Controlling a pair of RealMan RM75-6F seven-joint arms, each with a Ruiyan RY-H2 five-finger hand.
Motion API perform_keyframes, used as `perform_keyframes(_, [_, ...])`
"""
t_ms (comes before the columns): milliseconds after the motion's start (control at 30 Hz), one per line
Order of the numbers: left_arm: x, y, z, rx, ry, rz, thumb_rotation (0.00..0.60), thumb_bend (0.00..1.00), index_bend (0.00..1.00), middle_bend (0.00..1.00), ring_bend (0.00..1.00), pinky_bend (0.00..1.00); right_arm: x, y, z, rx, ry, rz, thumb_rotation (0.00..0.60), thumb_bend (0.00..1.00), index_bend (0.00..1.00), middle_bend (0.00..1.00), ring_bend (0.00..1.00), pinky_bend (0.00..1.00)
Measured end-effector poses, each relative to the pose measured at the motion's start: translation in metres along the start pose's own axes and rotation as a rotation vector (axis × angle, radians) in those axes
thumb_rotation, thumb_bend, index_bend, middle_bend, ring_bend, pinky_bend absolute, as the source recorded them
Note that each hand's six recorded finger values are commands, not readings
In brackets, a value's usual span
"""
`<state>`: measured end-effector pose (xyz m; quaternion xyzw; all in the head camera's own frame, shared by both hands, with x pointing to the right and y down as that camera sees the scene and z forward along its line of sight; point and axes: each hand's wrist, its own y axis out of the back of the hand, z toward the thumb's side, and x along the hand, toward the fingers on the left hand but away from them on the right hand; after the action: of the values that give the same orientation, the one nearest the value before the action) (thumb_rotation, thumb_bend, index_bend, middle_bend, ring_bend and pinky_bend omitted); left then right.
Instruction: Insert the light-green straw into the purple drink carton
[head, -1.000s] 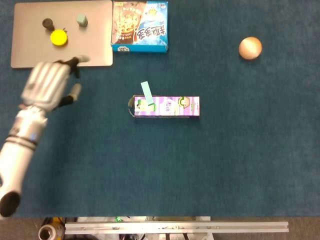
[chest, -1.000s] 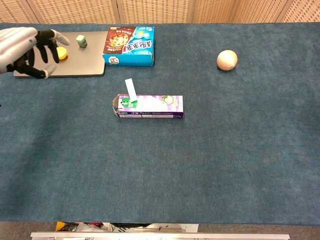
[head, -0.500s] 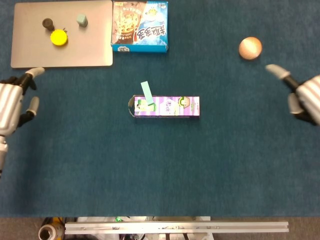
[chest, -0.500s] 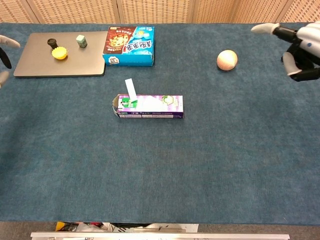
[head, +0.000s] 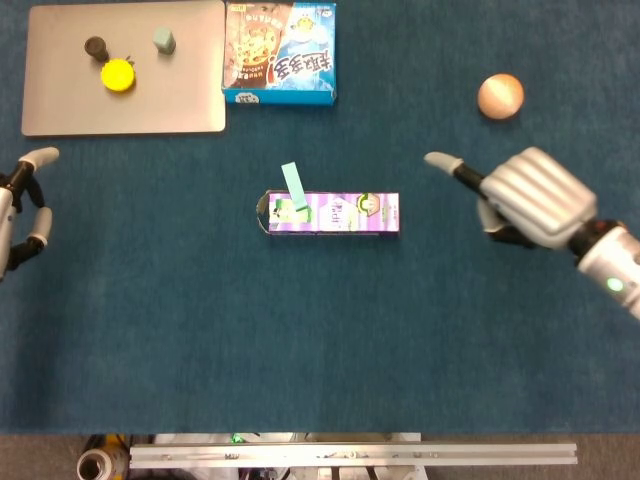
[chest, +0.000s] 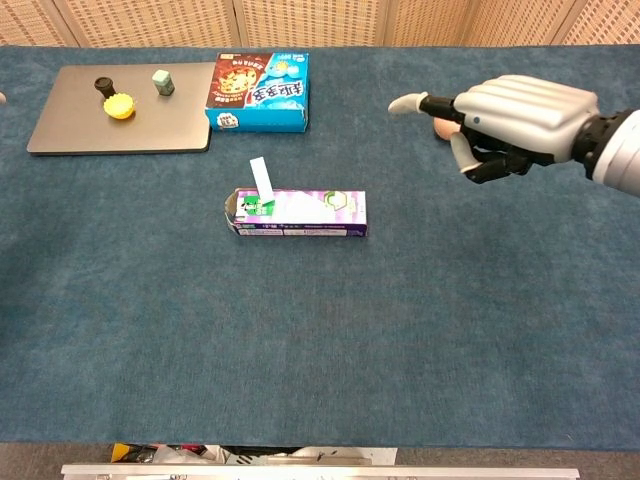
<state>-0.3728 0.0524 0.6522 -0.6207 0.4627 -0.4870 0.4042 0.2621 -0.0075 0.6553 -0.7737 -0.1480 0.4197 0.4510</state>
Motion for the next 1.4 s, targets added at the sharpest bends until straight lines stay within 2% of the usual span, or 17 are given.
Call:
perform_keyframes(67, [-0.002,0.000,-0.001,-0.003,0.002,0.000,0.600,0.43,0.22,0.54,0.55,0.76,-0.009,-0.002,0.005,0.003,-0.001,0.034,0.366,1.00,0.08,1.00,1.00,1.00])
perform_keyframes(100, [-0.002,0.001,-0.001,-0.004,0.002,0.001,0.600,0.43,0.22,0.54,0.55,0.76,-0.013,-0.002,0.008,0.003,-0.001,0.046,0.356,1.00,0.08,1.00,1.00,1.00])
perform_keyframes(300, [-0.003,0.002,-0.002,-0.009,0.003,0.001,0.600,0.43,0.22,0.55,0.55,0.76,-0.040,-0.003,0.031,0.003,0.015,0.106,0.344,1.00,0.09,1.00,1.00,1.00])
perform_keyframes(467, [-0.002,0.003,0.000,-0.018,-0.001,0.002,0.600,0.43,0.22,0.55,0.55,0.76,-0.059,-0.006,0.050,0.015,0.030,0.157,0.236,1.00,0.09,1.00,1.00,1.00])
perform_keyframes(533, [-0.001,0.004,0.000,-0.021,-0.001,0.006,0.600,0.43,0.22,0.55,0.55,0.76,-0.066,-0.008,0.057,0.020,0.034,0.181,0.222,1.00,0.12,1.00,1.00,1.00])
perform_keyframes(933, [0.001,0.005,0.001,-0.038,0.004,0.003,0.600,0.43,0.22,0.55,0.55,0.76,-0.106,-0.026,0.090,0.063,0.023,0.293,0.221,1.00,0.16,1.00,1.00,1.00])
perform_keyframes(1167, [0.001,0.005,0.001,-0.042,0.008,0.004,0.600,0.43,0.23,0.54,0.55,0.76,-0.124,-0.028,0.101,0.082,0.003,0.312,0.220,1.00,0.22,1.00,1.00,1.00])
perform_keyframes(1400, [0.001,0.005,-0.002,-0.048,0.013,0.005,0.600,0.43,0.23,0.54,0.55,0.76,-0.136,-0.030,0.108,0.092,-0.005,0.314,0.222,1.00,0.22,1.00,1.00,1.00])
